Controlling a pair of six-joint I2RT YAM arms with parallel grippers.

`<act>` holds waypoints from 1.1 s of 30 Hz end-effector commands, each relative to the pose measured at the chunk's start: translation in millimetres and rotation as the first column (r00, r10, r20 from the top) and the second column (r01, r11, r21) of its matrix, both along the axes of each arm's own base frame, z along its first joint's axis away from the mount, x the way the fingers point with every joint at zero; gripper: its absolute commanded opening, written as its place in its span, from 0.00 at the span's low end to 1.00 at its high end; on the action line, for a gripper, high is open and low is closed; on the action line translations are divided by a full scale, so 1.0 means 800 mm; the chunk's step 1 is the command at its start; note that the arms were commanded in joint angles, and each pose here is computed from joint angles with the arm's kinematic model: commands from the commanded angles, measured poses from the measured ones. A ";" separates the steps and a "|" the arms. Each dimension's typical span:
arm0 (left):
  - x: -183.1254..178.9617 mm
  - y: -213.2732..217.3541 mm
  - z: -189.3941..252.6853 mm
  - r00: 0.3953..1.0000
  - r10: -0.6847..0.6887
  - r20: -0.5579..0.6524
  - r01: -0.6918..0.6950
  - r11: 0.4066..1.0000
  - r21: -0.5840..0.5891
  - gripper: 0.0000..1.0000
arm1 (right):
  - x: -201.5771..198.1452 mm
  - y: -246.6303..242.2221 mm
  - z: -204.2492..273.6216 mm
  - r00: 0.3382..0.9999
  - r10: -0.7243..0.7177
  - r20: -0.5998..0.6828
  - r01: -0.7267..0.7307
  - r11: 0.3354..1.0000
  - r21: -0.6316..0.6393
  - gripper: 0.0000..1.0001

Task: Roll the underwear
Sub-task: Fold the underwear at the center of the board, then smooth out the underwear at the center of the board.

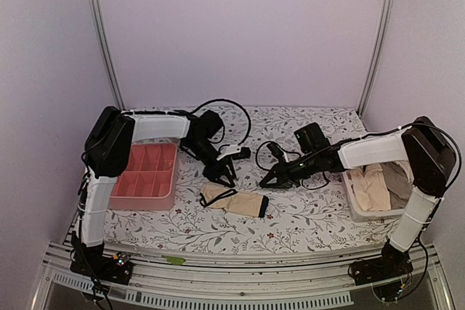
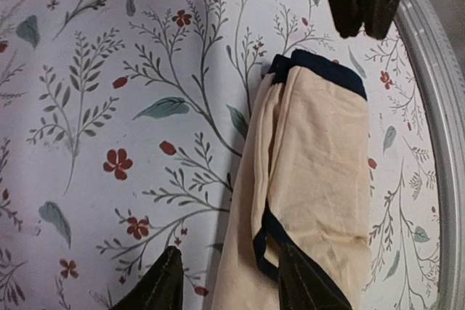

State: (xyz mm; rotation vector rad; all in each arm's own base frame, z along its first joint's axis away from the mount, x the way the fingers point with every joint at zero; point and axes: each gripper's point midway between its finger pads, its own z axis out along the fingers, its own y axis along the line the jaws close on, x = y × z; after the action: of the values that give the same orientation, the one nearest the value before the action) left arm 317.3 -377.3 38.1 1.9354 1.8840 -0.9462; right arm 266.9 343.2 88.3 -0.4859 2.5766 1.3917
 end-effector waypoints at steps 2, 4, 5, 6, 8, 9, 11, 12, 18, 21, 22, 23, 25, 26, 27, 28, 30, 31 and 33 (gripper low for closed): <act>0.011 0.059 0.079 0.989 0.144 0.047 -0.139 0.986 -0.093 0.45 | -0.025 0.031 0.007 0.995 0.100 0.020 -0.100 0.995 -0.009 0.08; -0.006 0.081 0.081 0.988 0.136 0.070 -0.129 0.987 -0.094 0.45 | -0.031 0.037 0.000 0.992 0.121 0.019 -0.121 0.992 -0.023 0.08; -0.016 0.089 0.078 0.989 0.126 0.081 -0.119 0.989 -0.087 0.45 | -0.034 0.041 -0.003 0.991 0.132 0.019 -0.132 0.991 -0.029 0.08; -0.027 0.096 0.072 0.990 0.115 0.082 -0.109 0.991 -0.077 0.45 | -0.034 0.043 -0.007 0.990 0.138 0.018 -0.137 0.990 -0.033 0.07; -0.042 0.104 0.062 0.991 0.103 0.085 -0.098 0.993 -0.070 0.45 | -0.037 0.046 -0.014 0.989 0.146 0.007 -0.146 0.988 -0.040 0.07; -0.045 0.106 0.057 0.990 0.108 0.086 -0.103 0.993 -0.065 0.45 | -0.037 0.047 -0.018 0.989 0.148 -0.002 -0.148 0.988 -0.044 0.07; -0.049 0.112 0.042 0.989 0.119 0.084 -0.116 0.992 -0.046 0.45 | -0.037 0.048 -0.026 0.988 0.151 -0.016 -0.151 0.987 -0.062 0.06; -0.051 0.114 0.036 0.989 0.120 0.084 -0.117 0.992 -0.038 0.45 | -0.035 0.047 -0.033 0.989 0.147 -0.022 -0.148 0.986 -0.079 0.06; -0.060 0.109 0.016 0.994 0.082 0.077 -0.080 0.996 -0.030 0.48 | -0.037 0.036 -0.086 0.986 0.132 -0.100 -0.148 0.973 -0.175 0.04; -0.076 0.103 0.005 0.996 0.022 0.091 -0.021 1.000 -0.011 0.51 | -0.041 0.024 -0.108 0.984 0.115 -0.136 -0.143 0.964 -0.226 0.03; -0.080 0.103 0.000 0.995 0.008 0.103 -0.008 1.000 -0.003 0.51 | -0.042 0.022 -0.111 0.983 0.112 -0.142 -0.144 0.961 -0.236 0.03; -0.085 0.102 -0.004 0.994 -0.007 0.109 0.007 1.000 0.004 0.51 | -0.043 0.020 -0.113 0.983 0.109 -0.147 -0.143 0.959 -0.245 0.03; -0.089 0.102 -0.014 0.991 -0.024 0.129 0.020 0.999 0.033 0.51 | -0.044 0.015 -0.118 0.982 0.102 -0.156 -0.140 0.955 -0.261 0.03; -0.089 0.103 -0.018 0.990 -0.027 0.137 0.021 0.999 0.044 0.50 | -0.045 0.014 -0.119 0.982 0.101 -0.157 -0.140 0.954 -0.265 0.03; -0.089 0.103 -0.021 0.990 -0.029 0.140 0.022 0.998 0.051 0.50 | -0.044 0.013 -0.119 0.982 0.099 -0.159 -0.139 0.954 -0.267 0.03; -0.088 0.104 -0.023 0.990 -0.029 0.138 0.021 0.998 0.059 0.50 | -0.044 0.012 -0.119 0.982 0.097 -0.162 -0.139 0.953 -0.269 0.03; -0.092 0.108 -0.032 0.992 -0.044 0.116 0.035 0.996 0.080 0.50 | -0.044 0.010 -0.120 0.982 0.092 -0.163 -0.135 0.952 -0.275 0.02; -0.095 0.112 -0.040 0.993 -0.053 0.107 0.042 0.994 0.102 0.49 | -0.044 0.009 -0.120 0.983 0.090 -0.163 -0.133 0.952 -0.276 0.02; -0.095 0.120 -0.051 0.994 -0.051 0.099 0.037 0.989 0.141 0.43 | -0.044 0.006 -0.119 0.983 0.088 -0.161 -0.131 0.951 -0.280 0.02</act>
State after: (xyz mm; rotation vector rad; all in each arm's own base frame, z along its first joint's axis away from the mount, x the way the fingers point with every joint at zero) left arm 242.8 -292.7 17.3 2.0075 1.8611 -0.7809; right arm 236.0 368.1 13.8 -0.6389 2.8314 1.2485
